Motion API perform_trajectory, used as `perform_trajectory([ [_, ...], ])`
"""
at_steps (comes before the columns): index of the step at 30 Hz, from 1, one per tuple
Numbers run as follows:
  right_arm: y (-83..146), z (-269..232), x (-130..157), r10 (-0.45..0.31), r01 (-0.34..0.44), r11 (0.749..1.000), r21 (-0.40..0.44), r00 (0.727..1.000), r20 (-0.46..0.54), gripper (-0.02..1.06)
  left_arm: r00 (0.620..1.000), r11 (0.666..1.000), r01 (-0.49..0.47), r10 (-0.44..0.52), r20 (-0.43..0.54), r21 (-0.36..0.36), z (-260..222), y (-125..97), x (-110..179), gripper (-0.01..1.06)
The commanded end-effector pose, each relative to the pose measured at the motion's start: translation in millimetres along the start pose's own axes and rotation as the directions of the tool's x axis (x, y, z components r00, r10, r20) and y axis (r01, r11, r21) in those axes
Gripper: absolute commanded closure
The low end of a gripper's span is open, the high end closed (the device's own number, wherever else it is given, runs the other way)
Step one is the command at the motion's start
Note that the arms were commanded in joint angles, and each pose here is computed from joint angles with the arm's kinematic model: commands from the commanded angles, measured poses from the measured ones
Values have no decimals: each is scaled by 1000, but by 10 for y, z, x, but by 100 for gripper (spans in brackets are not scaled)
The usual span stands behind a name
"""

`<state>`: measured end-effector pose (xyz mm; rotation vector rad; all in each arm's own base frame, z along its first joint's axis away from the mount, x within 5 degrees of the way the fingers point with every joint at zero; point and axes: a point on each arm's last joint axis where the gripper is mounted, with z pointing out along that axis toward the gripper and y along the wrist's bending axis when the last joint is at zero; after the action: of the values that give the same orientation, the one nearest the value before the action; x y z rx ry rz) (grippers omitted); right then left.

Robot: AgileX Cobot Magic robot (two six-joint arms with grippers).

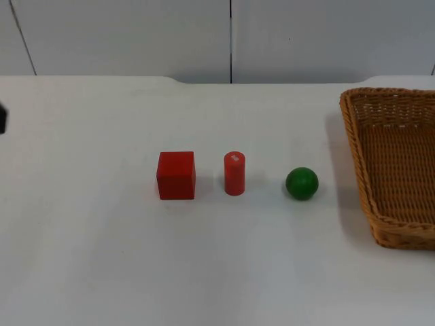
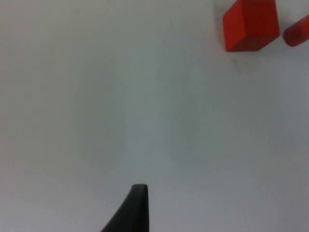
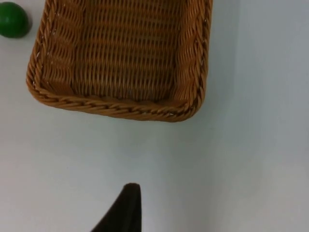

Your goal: Pick up the basket with the left hand and place the object to the left of the red cylinder into the basket with the right hand.

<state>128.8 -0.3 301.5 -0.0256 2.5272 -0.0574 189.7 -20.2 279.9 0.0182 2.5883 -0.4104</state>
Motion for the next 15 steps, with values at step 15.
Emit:
perform_trajectory([
  [15, -3, -6, -20, -1, 1, 1000, -1, 1000, 9, -1, 953, 942, -257, 284, -104, 217, 1309, -1306, -1149, 7],
])
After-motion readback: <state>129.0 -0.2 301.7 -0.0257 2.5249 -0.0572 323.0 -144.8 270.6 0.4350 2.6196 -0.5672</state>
